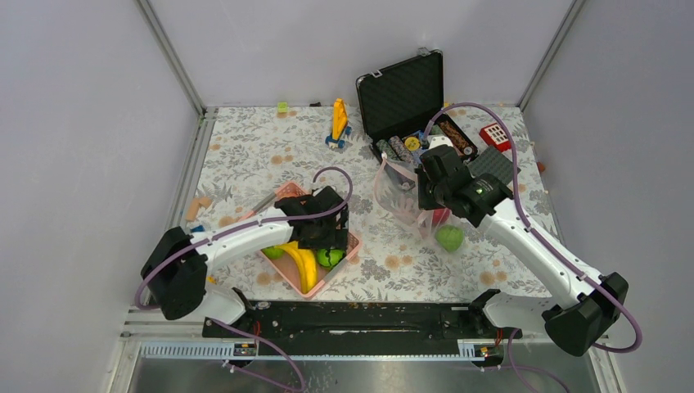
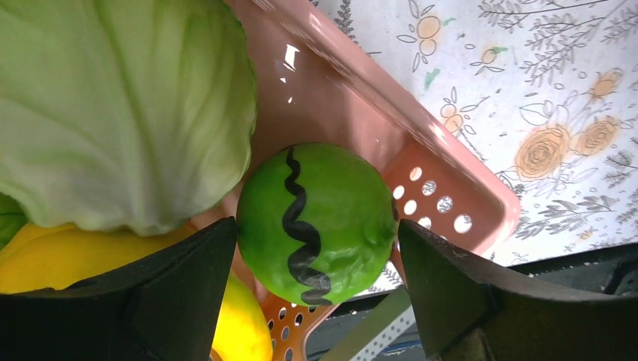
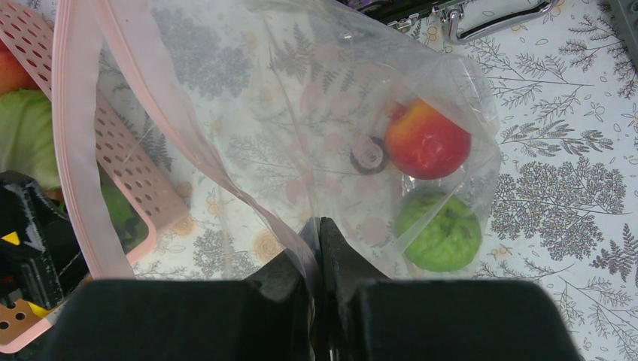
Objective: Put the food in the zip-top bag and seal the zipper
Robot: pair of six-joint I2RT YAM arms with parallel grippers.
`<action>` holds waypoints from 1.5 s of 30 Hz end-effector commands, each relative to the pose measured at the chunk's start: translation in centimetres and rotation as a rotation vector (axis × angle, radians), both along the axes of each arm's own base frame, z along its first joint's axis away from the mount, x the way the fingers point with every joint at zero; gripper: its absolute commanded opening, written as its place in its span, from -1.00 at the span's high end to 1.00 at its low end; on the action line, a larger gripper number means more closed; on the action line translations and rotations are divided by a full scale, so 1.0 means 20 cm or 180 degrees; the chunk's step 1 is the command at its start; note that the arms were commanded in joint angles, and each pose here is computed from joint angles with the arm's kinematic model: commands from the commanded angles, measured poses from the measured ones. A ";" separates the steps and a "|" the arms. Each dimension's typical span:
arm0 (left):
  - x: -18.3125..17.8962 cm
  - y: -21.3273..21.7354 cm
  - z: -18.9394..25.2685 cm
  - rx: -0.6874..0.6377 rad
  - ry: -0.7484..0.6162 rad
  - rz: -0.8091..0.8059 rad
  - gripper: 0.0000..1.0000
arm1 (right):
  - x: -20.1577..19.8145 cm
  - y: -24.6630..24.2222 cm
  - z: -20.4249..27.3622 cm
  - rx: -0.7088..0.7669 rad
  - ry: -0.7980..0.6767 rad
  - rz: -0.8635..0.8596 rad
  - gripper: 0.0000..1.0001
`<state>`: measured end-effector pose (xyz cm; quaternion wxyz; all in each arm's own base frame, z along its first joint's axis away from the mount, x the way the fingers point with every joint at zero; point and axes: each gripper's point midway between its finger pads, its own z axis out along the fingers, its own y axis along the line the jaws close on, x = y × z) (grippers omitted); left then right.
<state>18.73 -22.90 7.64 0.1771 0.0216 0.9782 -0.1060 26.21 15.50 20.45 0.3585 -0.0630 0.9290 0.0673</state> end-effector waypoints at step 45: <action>0.20 0.02 0.64 -0.0173 -0.1200 0.0105 0.63 | 0.02 -0.01 0.02 -0.0001 -0.0091 -0.0020 0.81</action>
